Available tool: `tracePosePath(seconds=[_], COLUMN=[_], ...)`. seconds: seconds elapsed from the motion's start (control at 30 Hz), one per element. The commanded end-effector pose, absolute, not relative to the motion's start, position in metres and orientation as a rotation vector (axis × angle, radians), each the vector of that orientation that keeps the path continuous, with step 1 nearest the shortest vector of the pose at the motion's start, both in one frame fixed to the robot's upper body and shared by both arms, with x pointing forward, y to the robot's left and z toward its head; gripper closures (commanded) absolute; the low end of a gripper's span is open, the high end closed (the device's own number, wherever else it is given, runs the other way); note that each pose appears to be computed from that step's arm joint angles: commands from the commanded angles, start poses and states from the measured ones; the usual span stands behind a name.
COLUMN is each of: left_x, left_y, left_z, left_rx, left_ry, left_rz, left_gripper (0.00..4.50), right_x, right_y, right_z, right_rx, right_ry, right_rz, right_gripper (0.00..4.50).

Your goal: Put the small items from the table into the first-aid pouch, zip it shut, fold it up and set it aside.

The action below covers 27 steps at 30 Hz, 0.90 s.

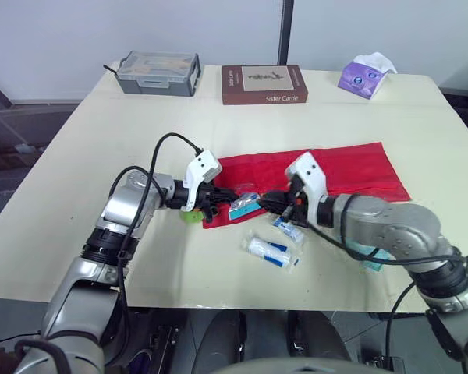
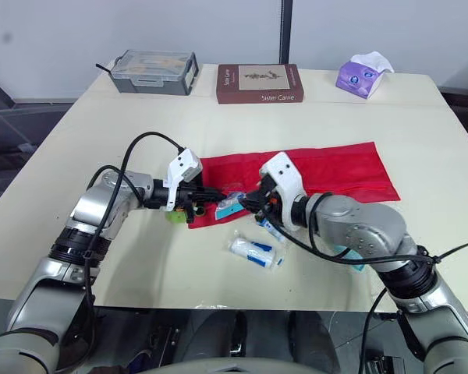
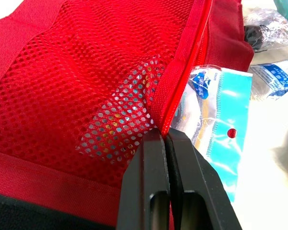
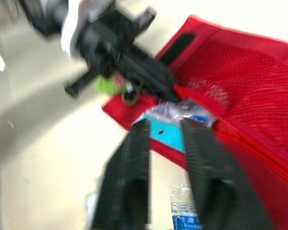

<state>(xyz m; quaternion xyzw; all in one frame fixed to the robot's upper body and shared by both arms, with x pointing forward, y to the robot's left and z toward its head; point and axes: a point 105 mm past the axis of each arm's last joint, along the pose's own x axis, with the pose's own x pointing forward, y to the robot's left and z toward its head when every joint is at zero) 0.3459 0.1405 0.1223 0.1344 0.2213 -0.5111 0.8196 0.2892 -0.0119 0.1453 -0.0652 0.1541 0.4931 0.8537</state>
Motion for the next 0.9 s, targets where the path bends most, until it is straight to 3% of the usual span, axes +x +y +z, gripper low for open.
tracePosePath(seconds=[0.03, 0.43, 0.67, 0.9], left_x=[0.348, 0.346, 0.345, 0.349], left_y=[0.134, 0.133, 0.135, 0.136], left_z=[0.137, 0.131, 0.128, 0.129], left_rx=[0.322, 0.328, 0.36, 0.37], left_ry=[0.418, 0.418, 0.414, 0.402], left_rz=[-1.118, -1.127, -1.134, -1.125], left_gripper=[4.5, 4.5, 4.5, 4.5], right_x=[0.3, 0.328, 0.36, 0.369], right_y=[-0.005, 0.024, 0.037, 0.046], right_z=[0.141, 0.113, 0.121, 0.118], right_rx=[-0.246, -0.316, -0.317, -0.331], right_ry=[0.281, 0.282, 0.201, 0.176], right_rz=[1.033, 1.061, 0.99, 0.986], right_gripper=[4.49, 4.49, 4.49, 4.49])
